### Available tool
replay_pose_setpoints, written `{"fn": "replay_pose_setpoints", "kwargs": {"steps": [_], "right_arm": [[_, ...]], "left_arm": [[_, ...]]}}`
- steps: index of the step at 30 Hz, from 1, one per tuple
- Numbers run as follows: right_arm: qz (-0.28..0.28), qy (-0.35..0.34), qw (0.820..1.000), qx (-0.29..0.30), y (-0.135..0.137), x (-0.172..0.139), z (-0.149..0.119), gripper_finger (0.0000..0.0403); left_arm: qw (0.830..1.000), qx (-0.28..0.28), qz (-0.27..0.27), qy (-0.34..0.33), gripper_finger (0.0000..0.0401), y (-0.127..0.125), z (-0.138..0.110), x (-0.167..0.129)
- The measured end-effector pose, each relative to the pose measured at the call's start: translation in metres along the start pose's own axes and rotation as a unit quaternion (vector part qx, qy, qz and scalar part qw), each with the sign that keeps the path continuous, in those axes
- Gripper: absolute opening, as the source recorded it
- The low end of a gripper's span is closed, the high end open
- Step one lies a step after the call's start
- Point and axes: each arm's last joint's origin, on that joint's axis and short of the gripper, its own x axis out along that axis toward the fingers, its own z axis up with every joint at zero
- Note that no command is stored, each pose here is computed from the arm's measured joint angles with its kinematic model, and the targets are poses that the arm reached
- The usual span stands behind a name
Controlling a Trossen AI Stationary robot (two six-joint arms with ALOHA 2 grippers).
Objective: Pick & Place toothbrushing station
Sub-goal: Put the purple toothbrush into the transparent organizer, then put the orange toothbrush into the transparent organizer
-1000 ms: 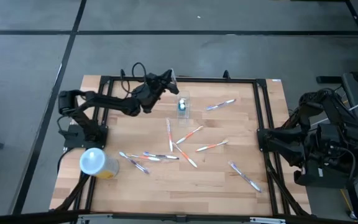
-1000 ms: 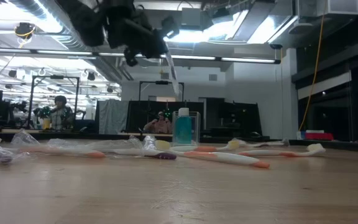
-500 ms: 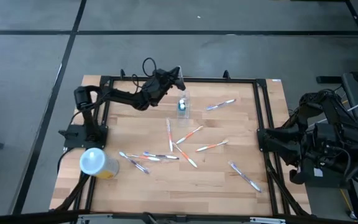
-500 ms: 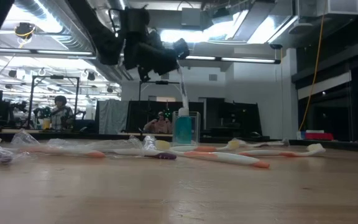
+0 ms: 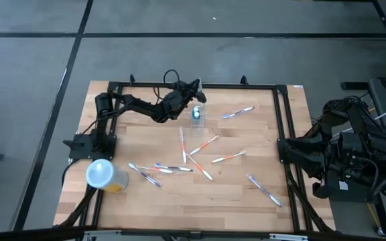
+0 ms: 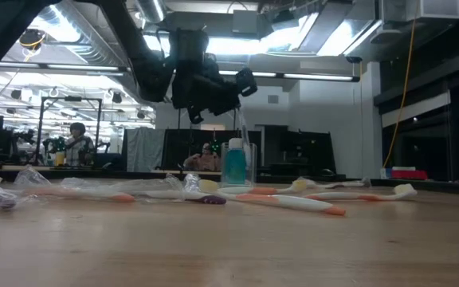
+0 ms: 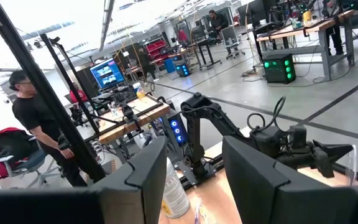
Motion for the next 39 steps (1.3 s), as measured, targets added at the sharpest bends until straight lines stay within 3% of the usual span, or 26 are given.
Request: {"fn": "replay_pose_setpoints", "kwargs": {"steps": [6,14,20,24,28,32,37,39], "right_arm": [[0.0,0.0,1.0,-0.002,0.001,0.0,-0.001,0.016],[0.0,0.0,1.0,-0.004,0.004,0.0,-0.004,0.016],[0.0,0.0,1.0,-0.004,0.01,0.0,-0.01,0.016],[0.0,0.0,1.0,-0.006,0.013,0.0,-0.014,0.016],[0.006,0.004,1.0,-0.001,0.017,0.0,-0.019,0.016],[0.013,0.008,1.0,-0.002,0.02,-0.003,-0.023,0.016],[0.011,0.005,1.0,-0.015,0.019,-0.005,-0.022,0.016],[0.01,0.004,1.0,-0.021,0.019,-0.005,-0.022,0.016]], "left_arm": [[0.999,0.028,-0.01,0.032,0.0034,-0.002,-0.006,-0.003],[0.999,0.007,-0.02,0.04,0.013,-0.005,-0.002,-0.005],[0.998,0.058,-0.005,-0.003,0.0182,-0.017,0.033,-0.013],[0.996,0.086,0.0,0.02,0.0193,-0.02,0.059,-0.022],[0.982,0.15,-0.042,0.102,0.0191,-0.025,0.086,-0.046],[0.945,0.205,-0.072,0.242,0.0191,-0.019,0.096,-0.082],[0.901,0.139,-0.007,0.411,0.0189,-0.009,0.086,-0.129],[0.897,0.101,0.006,0.431,0.0185,-0.016,0.081,-0.143]]}}
